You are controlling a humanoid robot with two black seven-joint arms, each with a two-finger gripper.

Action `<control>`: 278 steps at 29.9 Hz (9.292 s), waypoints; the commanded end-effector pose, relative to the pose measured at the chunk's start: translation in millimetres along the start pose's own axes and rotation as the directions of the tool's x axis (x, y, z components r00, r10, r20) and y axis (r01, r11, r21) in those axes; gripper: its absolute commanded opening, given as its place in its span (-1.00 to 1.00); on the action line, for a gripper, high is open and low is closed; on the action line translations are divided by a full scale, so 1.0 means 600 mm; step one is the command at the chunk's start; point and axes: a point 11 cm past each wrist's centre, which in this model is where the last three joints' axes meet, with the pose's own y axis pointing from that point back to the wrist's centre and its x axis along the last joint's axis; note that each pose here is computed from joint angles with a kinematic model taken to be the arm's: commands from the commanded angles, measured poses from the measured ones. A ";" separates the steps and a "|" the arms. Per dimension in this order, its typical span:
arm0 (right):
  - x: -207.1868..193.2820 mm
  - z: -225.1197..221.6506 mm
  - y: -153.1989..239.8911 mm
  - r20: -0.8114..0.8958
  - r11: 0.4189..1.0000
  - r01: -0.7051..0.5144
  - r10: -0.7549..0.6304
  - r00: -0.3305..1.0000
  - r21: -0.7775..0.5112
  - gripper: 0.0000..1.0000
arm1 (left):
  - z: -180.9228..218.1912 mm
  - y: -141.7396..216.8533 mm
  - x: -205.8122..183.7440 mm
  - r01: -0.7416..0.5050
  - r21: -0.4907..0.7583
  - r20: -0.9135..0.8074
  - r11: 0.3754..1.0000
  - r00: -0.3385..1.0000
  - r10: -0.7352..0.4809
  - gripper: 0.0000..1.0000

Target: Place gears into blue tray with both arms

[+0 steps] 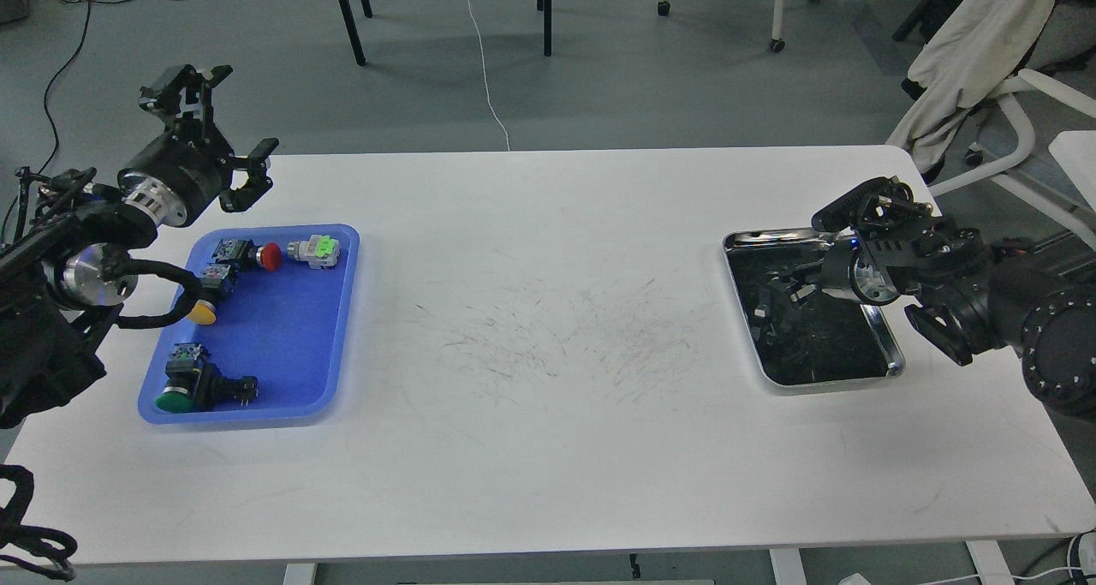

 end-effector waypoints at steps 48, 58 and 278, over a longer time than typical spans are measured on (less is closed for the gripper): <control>0.252 -0.076 0.034 0.227 0.929 -0.353 0.322 0.919 0.113 -0.89 | 0.020 0.013 0.022 -0.023 -0.002 0.026 1.000 0.999 0.023 0.97; 0.295 -0.195 0.028 0.292 0.872 -0.403 0.323 0.900 0.279 -0.93 | 0.054 0.030 0.044 -0.042 -0.022 0.056 0.999 0.998 0.043 0.97; 0.050 0.162 0.137 0.655 0.630 -0.417 0.199 -0.729 -0.655 0.92 | -0.333 0.151 -0.278 0.460 0.717 0.687 0.524 -0.595 -0.417 0.60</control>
